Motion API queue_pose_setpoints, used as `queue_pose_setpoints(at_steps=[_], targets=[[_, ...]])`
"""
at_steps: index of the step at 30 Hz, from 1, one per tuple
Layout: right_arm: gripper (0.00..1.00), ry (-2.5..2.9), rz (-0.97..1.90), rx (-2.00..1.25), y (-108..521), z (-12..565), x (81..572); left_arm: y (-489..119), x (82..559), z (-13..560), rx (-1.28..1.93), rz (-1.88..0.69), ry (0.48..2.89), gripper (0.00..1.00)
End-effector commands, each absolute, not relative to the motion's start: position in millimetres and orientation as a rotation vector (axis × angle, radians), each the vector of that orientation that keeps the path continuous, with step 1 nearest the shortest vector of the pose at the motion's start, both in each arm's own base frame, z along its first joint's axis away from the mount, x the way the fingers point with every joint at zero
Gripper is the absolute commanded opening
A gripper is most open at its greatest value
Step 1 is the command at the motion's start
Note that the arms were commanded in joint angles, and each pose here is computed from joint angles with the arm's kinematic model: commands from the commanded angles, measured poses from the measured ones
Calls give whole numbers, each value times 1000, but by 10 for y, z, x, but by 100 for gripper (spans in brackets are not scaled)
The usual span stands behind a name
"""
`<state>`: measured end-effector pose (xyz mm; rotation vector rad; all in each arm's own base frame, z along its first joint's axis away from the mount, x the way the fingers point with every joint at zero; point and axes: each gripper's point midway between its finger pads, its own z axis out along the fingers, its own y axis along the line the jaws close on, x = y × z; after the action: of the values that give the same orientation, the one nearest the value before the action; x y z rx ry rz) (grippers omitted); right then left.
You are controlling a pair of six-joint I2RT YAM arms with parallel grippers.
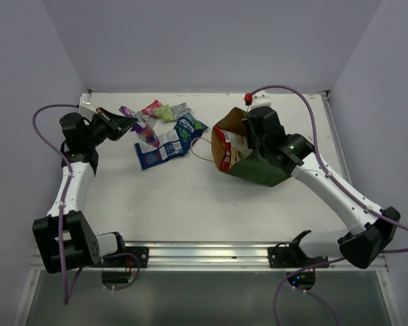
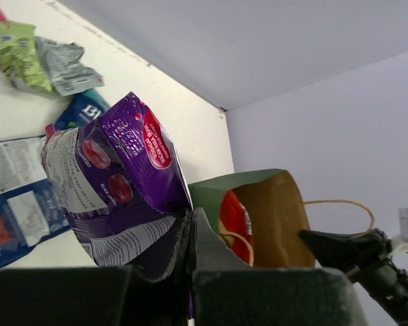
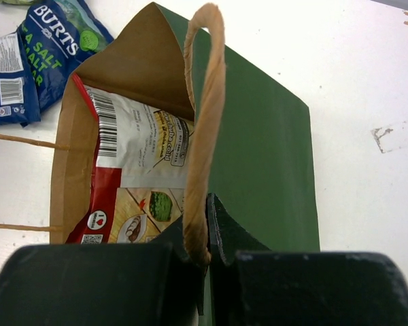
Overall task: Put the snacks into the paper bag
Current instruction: Pick up the snack from the center of the board, then place the snack in the paper bag.
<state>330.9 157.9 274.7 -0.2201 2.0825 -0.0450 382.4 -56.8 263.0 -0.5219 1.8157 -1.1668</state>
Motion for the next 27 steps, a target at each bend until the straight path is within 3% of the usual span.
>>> queue_pose_setpoints(at_steps=[1,14,27], targets=[[0,2019,8,-153,1651,2992,3426,-712,3765,3403,-419,-1201,1652,0],[0,2022,40,-177,1725,3058,3437,-1524,3516,4377,-203,-1386,1524,0],[0,2021,-23,-174,1599,3112,3393,-2700,3385,4616,-14,-1606,1507,0]])
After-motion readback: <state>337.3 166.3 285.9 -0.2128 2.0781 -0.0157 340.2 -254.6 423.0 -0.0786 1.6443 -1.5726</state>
